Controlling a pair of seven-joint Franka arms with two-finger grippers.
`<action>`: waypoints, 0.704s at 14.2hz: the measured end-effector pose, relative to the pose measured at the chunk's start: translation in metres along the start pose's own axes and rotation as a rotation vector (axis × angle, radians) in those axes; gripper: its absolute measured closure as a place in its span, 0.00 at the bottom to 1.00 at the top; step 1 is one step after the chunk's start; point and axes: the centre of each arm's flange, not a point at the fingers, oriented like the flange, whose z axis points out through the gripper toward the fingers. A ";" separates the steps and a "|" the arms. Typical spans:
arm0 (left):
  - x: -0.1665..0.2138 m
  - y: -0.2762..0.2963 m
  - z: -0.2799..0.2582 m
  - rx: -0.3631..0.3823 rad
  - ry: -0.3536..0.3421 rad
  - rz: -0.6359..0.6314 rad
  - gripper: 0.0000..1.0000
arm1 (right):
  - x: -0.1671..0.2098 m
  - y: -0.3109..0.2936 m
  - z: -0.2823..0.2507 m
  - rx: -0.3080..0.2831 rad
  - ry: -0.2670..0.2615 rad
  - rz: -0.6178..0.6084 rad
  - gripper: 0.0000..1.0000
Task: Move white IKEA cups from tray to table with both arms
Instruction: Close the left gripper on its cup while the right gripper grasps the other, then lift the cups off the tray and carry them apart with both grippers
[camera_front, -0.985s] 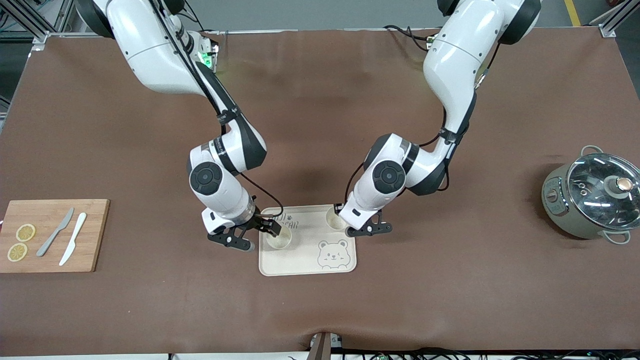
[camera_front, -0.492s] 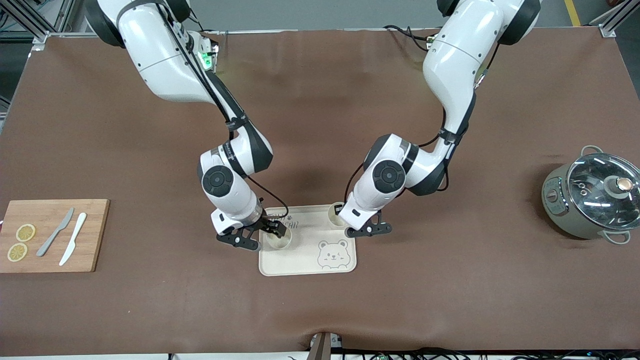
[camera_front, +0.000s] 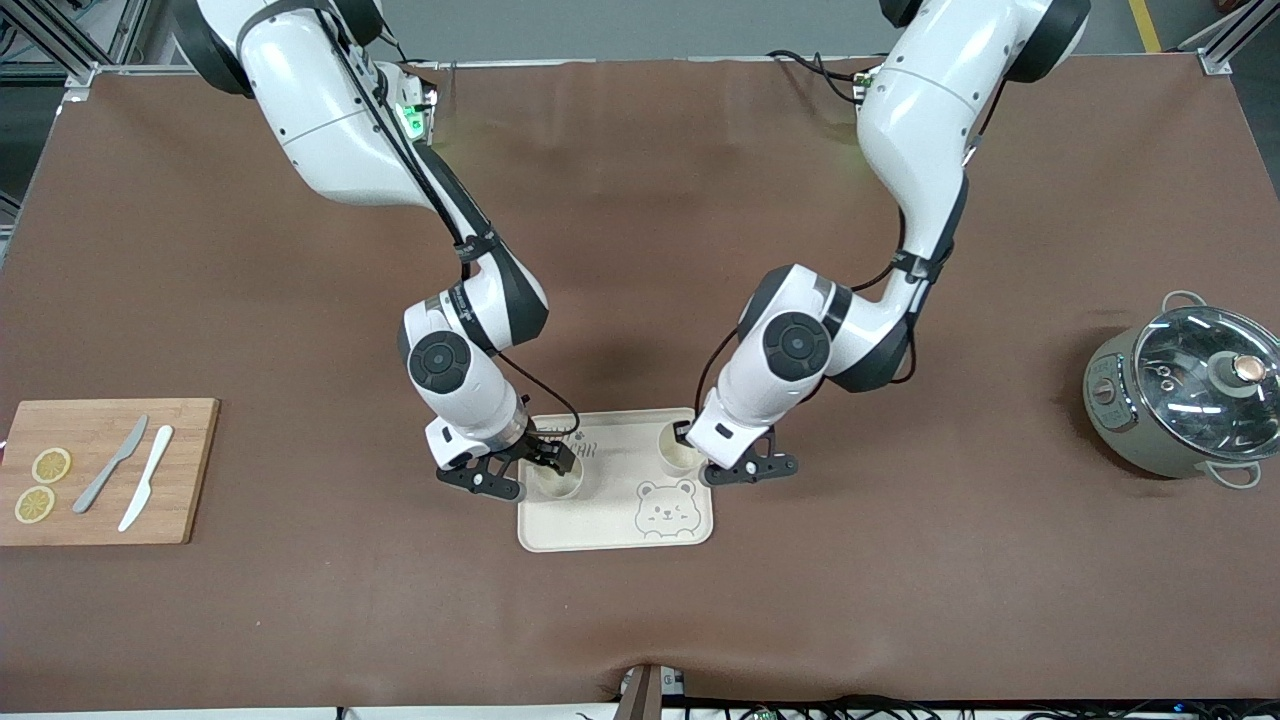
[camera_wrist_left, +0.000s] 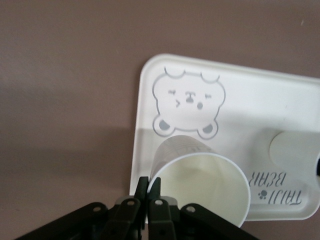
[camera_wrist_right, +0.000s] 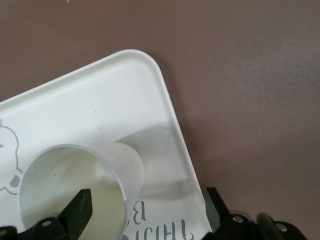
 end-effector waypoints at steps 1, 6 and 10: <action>0.008 -0.006 -0.013 0.013 0.018 0.005 0.96 | 0.000 0.000 0.000 0.000 0.000 0.000 0.09; 0.046 -0.065 -0.047 0.109 -0.029 0.067 0.96 | 0.002 -0.002 -0.003 0.005 0.006 0.000 0.46; 0.076 -0.124 -0.053 0.139 -0.064 0.119 0.96 | 0.002 -0.002 -0.003 0.004 0.006 0.001 0.74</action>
